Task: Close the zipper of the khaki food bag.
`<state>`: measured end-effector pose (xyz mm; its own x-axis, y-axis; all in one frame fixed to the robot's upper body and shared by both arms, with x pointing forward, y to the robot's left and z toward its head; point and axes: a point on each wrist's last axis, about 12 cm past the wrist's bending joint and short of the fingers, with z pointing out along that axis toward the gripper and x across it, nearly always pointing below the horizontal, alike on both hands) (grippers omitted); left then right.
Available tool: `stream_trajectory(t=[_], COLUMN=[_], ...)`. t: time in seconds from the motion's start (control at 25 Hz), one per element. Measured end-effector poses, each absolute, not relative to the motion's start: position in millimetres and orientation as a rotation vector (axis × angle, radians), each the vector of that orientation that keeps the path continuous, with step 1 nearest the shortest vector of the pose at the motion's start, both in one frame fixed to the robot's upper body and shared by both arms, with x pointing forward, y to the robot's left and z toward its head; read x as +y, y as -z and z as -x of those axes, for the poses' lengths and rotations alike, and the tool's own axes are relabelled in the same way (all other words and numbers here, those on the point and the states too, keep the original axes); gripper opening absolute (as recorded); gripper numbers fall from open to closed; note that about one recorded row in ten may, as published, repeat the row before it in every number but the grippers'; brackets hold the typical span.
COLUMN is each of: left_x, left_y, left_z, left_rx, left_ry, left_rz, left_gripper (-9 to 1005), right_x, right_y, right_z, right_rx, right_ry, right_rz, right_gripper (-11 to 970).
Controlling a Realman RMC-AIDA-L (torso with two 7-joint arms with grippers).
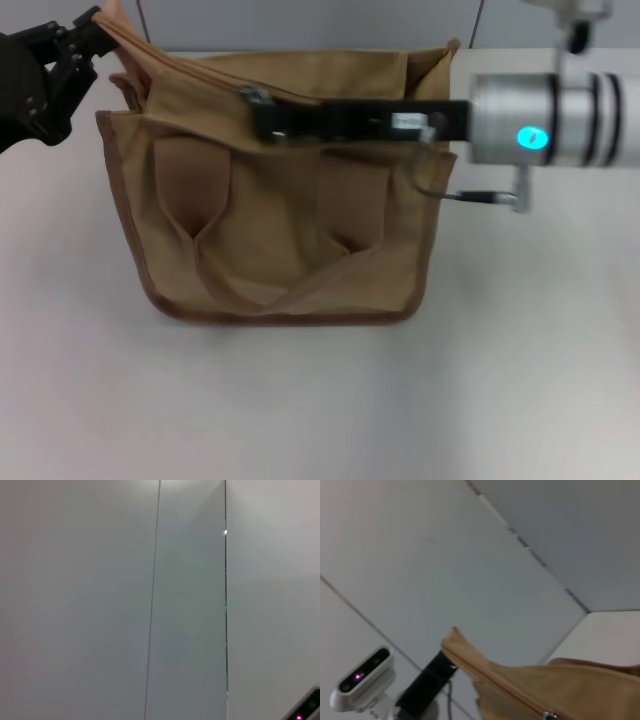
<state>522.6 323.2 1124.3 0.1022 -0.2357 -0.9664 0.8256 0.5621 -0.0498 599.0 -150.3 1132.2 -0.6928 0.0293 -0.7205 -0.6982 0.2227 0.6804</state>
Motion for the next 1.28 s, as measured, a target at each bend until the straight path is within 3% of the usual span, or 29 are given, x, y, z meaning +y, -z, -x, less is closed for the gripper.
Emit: stream_trajectory(t=[0.32, 0.68, 0.84, 1.12, 1.28], left_x=[329.9, 327.8, 326.5, 325.3, 324.5], left_y=[-1122.7, -1122.3, -1121.7, -1117.2, -1115.7], left_z=[-520.0, -520.7, -520.5, -521.2, -522.8], left_rx=[1.243, 1.244, 1.243, 1.264, 1.279], left_ry=[0.837, 0.843, 0.847, 0.864, 0.865], left_rz=[-0.580, -0.580, -0.578, -0.557, -0.549], left_gripper=[27, 27, 28, 29, 30], right_x=[-242.0, -279.2, -279.7, -278.1, -276.5], right_y=[-1124.0, -1137.1, -1137.6, -1106.3, -1092.3], right_z=[-567.0, -538.8, -513.2, -470.9, -465.2], right_rx=[1.891, 1.614, 1.421, 1.312, 1.337], right_ry=[-1.402, -1.440, -1.445, -1.326, -1.270], right_rz=[0.408, 0.503, 0.732, 1.038, 1.059], right_gripper=[68, 103, 119, 365, 551])
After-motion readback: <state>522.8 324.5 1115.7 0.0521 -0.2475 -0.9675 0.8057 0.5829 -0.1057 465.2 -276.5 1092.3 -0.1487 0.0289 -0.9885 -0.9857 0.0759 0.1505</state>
